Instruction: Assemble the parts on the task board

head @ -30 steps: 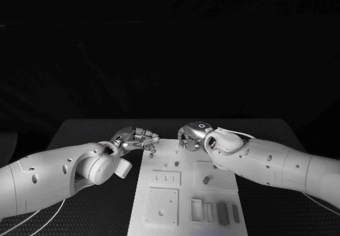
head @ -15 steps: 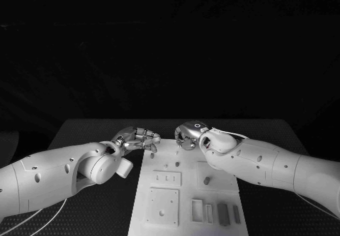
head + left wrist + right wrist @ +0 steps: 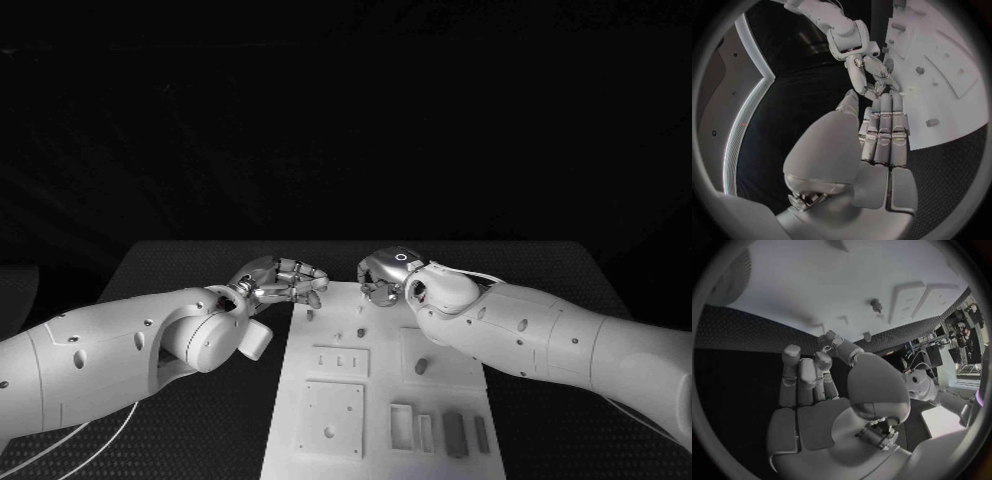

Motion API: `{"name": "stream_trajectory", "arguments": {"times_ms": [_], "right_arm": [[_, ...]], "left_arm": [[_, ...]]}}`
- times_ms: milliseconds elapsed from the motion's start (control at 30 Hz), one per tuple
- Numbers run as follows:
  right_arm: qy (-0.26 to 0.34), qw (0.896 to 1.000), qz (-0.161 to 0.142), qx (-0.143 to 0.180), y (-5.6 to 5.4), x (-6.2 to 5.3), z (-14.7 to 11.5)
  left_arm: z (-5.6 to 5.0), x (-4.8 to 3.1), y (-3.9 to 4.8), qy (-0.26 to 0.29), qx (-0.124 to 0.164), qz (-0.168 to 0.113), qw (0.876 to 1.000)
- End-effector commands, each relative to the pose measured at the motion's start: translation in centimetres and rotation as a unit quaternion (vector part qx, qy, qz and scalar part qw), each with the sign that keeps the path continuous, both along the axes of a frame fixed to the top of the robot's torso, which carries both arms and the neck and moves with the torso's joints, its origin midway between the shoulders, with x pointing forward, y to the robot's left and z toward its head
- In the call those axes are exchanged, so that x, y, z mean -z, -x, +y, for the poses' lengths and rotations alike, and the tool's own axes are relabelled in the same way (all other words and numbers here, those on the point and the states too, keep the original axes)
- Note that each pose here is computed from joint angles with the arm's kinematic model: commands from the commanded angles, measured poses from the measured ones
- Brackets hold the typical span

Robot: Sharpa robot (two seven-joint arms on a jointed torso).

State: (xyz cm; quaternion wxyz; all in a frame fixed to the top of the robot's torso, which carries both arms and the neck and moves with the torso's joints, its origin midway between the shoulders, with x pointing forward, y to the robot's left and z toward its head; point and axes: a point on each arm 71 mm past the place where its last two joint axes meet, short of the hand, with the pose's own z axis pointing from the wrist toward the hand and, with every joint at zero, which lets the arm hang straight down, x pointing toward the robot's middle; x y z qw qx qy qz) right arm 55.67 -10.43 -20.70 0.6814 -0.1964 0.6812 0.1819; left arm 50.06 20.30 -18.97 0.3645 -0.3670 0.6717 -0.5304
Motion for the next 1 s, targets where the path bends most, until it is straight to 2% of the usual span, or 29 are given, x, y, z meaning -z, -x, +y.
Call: {"name": "stream_trajectory", "arguments": {"times_ms": [33, 467, 1000], "right_arm": [[0.013, 1.0, -0.004, -0.002, 0.0, 0.1, 0.3], [0.019, 1.0, 0.007, -0.002, 0.2, 1.1, 0.3], [0.019, 1.0, 0.012, -0.005, 0.3, 1.3, 0.7]], "left_arm": [[-0.2, -0.26, 0.07, 0.006, 0.007, -0.004, 1.0], [-0.3, -0.46, 0.03, 0.006, 0.009, -0.005, 1.0], [-0.3, -0.5, -0.01, 0.006, 0.01, -0.005, 1.0]]}}
